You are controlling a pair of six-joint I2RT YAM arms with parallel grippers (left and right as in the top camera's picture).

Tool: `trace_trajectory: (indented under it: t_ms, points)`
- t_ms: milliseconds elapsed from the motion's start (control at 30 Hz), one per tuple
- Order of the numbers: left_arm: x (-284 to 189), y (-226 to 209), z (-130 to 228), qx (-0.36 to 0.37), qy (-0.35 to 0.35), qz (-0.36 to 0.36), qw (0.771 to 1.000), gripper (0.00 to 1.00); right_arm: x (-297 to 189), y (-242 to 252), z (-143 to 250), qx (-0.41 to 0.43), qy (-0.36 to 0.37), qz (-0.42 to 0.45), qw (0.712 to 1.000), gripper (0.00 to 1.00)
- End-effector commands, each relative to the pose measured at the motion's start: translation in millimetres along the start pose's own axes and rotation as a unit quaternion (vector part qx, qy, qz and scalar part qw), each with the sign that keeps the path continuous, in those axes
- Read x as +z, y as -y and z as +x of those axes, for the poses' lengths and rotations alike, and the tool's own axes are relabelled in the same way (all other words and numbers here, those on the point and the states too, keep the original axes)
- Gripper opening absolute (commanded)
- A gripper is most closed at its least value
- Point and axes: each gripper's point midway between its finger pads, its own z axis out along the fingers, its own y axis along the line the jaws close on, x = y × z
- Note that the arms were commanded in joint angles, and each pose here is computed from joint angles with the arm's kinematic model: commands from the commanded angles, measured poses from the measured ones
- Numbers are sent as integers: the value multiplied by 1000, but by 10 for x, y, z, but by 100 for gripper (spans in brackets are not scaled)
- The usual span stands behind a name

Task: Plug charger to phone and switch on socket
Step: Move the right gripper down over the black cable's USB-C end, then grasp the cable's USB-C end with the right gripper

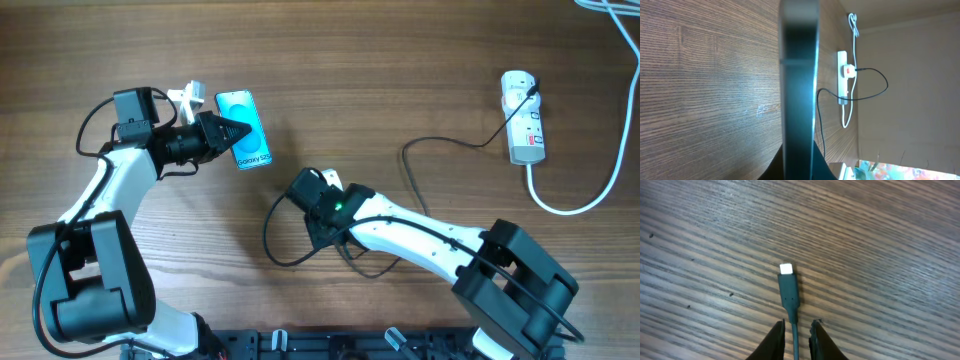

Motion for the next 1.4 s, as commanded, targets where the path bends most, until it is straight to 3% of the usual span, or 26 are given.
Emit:
trace_trajectory:
  t_ms: [0, 67, 333, 400, 667, 933, 1167, 1233, 1367]
  points:
    - [-23, 97, -9, 10, 2, 10, 1000, 4, 20, -69, -39, -23, 10, -16, 1000, 36]
    - [-23, 97, -9, 10, 2, 11, 1000, 4, 68, -57, -12, -23, 3, -12, 1000, 29]
    - [-23, 97, -9, 10, 2, 10, 1000, 4, 250, -97, 134, -59, -37, -25, 997, 26]
    - [-23, 97, -9, 10, 2, 10, 1000, 4, 247, -104, 145, -62, -40, -28, 997, 19]
    - [-24, 1, -5, 0, 6, -16, 1000, 4, 143, -39, 152, -71, -73, -34, 994, 27]
    - [-32, 45, 251, -69, -39, 2, 997, 4, 159, -81, 140, -69, -68, -46, 994, 27]
    - [-33, 35, 270, -72, -42, 0, 997, 4, 313, -64, 187, -67, -81, -39, 994, 24]
    - [-33, 35, 270, -72, -42, 0, 997, 4, 304, -81, 171, -65, -80, -44, 994, 31]
    - [-33, 35, 268, -71, -41, 0, 997, 4, 292, -86, 153, -65, -79, -44, 994, 33]
